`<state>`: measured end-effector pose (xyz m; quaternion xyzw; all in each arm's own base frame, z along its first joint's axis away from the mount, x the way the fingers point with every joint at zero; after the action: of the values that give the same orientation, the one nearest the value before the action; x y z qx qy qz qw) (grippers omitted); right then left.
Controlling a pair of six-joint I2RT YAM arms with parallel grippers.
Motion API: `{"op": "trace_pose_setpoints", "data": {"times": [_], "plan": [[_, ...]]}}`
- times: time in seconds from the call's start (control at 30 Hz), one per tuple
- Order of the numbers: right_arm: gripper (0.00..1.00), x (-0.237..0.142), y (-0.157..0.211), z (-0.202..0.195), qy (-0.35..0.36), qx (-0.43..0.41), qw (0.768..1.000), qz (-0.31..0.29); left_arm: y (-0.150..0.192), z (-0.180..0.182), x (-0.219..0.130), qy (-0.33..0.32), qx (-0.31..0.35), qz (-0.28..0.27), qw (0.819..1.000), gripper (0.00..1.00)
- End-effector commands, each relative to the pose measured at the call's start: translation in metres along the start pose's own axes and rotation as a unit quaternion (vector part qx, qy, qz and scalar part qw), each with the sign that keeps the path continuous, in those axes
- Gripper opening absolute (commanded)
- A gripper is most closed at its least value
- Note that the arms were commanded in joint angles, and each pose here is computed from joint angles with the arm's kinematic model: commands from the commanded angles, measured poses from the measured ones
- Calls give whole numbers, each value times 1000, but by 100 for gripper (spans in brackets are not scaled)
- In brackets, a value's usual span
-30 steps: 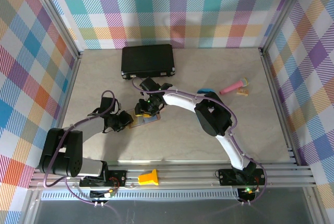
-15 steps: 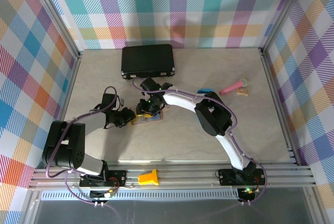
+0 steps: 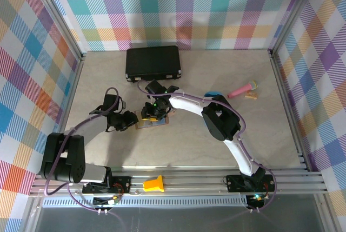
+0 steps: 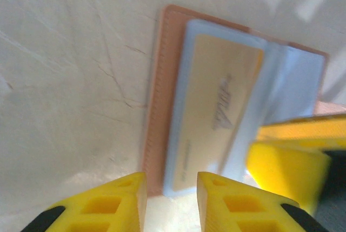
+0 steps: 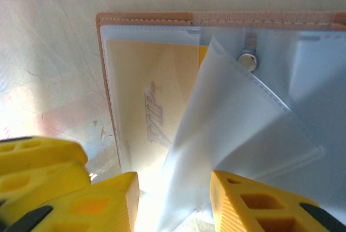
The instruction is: Put the credit cards into the card holder
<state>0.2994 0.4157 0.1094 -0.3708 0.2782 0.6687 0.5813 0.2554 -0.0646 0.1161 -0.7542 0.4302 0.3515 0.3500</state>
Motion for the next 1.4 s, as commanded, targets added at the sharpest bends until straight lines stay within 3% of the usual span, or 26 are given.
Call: {"op": "trace_pose_setpoints", "data": {"times": [0.0,0.17,0.5,0.93,1.37], "plan": [[39,-2,-4,4,-4,3,1000,-3,14,-12,-7,65,-1,14,998,29],[39,-1,-4,5,-8,5,1000,0,25,-16,-3,131,-25,17,991,23],[39,-1,-5,6,-15,9,1000,1,33,-20,8,153,-26,8,988,0],[38,-6,-4,9,-17,5,1000,-1,26,-11,28,132,-28,-11,991,0],[42,-57,-11,-13,-4,7,997,-70,28,-4,34,109,-26,-7,994,0]]}}
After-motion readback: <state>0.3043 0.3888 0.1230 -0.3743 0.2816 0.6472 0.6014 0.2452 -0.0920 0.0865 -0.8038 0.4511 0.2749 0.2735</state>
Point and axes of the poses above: each hand's point on the last joint's axis, 136 mm out from that joint toward the fingers, its own x axis out along the fingers, its own z axis along the line the jaws close on, y = z × x, the point moved 8 cm from there along -x, back along the fingers, and after that the axes turned 2 degrees about x, right-handed, at the moved point
